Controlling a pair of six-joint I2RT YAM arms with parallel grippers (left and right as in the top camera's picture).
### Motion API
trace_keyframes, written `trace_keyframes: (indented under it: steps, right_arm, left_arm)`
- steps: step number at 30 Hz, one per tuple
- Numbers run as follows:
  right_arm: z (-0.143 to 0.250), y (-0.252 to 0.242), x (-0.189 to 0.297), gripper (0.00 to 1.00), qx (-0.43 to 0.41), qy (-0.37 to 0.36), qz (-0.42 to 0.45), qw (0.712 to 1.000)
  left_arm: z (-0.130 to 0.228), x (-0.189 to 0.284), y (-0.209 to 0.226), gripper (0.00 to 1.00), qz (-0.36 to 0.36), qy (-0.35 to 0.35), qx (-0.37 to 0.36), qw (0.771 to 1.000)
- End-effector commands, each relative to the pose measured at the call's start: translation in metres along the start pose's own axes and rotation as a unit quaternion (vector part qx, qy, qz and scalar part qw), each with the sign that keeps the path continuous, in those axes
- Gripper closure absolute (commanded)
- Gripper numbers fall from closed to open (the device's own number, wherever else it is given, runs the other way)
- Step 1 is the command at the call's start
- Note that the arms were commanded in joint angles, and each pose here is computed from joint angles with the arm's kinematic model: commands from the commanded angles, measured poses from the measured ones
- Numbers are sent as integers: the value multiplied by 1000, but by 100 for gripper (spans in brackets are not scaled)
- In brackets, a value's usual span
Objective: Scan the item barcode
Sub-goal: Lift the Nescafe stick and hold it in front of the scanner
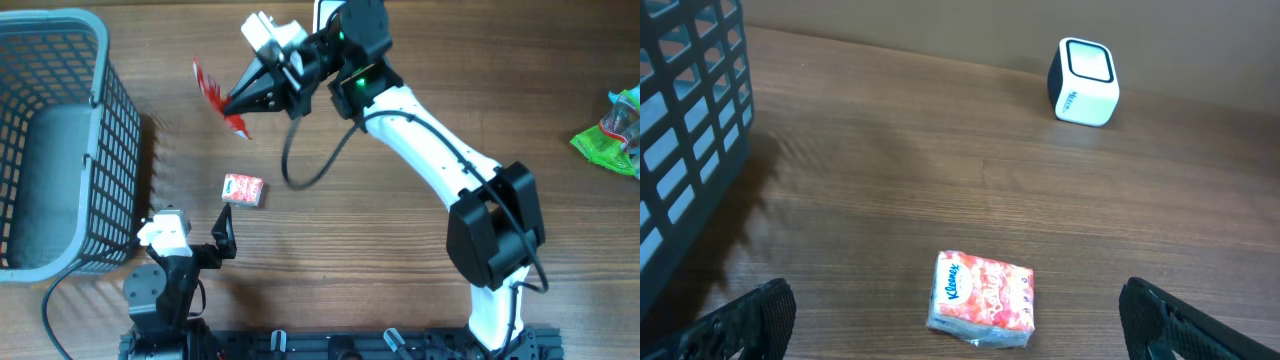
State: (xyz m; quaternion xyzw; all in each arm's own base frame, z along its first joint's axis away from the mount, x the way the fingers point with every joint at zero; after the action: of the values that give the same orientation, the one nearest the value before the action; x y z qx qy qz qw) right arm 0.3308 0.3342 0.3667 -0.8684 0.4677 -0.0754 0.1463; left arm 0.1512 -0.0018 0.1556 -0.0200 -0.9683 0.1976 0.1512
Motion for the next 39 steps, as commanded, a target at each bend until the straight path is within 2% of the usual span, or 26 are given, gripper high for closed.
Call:
trace_keyframes:
  steps: [1,4,8,10,12,14,16,18,19,20,23,24,25,27,29,30,31,32,35,37,39]
  right_arm:
    - [-13,5,-5,96,241,-3,-20,970]
    - [6,-21,-3,96,403,41,101,909]
    - [11,-59,12,96,424,152,291,844]
    - [11,-76,25,96,448,232,388,771]
    - [9,-85,34,96,475,309,451,690]
    - [5,-89,34,96,496,361,479,628]
    - [-3,-89,29,95,497,366,509,599]
    - [-10,-89,29,96,496,358,533,584]
    - [-11,-89,29,96,473,345,553,593]
    - [-5,-90,32,96,428,337,572,613]
    - [52,-85,39,95,192,345,583,710]
    - [73,-78,43,96,100,350,584,726]
    - [93,-68,50,96,-5,347,592,728]
    - [117,-52,67,96,-165,324,619,697]
    - [138,-31,82,96,-305,308,637,637]
    - [152,-14,89,96,-387,301,645,586]
    - [158,-8,92,96,-428,282,656,554]
    - [163,-5,94,96,-455,261,666,531]
    - [172,-15,102,95,-499,165,691,496]
    - [178,-22,110,95,-504,131,694,497]
    - [193,-29,131,96,-502,96,715,477]
  left_arm:
    - [0,0,0,0,2,-2,4,1000]
    - [0,0,0,0,2,-2,4,1000]
    - [0,0,0,0,2,-3,4,1000]
    - [0,0,0,0,2,-2,4,1000]
    - [0,0,0,0,2,-2,4,1000]
    - [0,0,0,0,2,-2,4,1000]
    - [0,0,0,0,2,-2,4,1000]
    - [0,0,0,0,2,-2,4,1000]
    - [0,0,0,0,2,-2,4,1000]
    - [0,0,0,0,2,-2,4,1000]
    - [0,0,0,0,2,-2,4,1000]
    - [0,0,0,0,2,-2,4,1000]
    - [0,0,0,0,2,-2,4,1000]
    - [0,0,0,0,2,-2,4,1000]
    - [0,0,0,0,2,-2,4,1000]
    - [0,0,0,0,2,-2,4,1000]
    - [0,0,0,0,2,-2,4,1000]
    - [0,0,0,0,2,-2,4,1000]
    - [0,0,0,0,2,-2,4,1000]
    - [0,0,0,0,2,-2,4,1000]
    - [0,0,0,0,2,-2,4,1000]
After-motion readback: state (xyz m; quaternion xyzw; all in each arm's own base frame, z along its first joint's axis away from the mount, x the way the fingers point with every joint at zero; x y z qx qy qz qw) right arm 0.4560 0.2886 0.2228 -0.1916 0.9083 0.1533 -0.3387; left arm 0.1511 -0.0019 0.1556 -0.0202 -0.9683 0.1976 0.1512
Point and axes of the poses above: each gripper's point midway between its finger pads, its own x axis back along the fingers, its own y axis along the line the jaws close on, z = x × y, the point moved 8 cm from there along x, back along the fingers, and after that the axes turned 12 degrees about x, right-handed, at the moved point
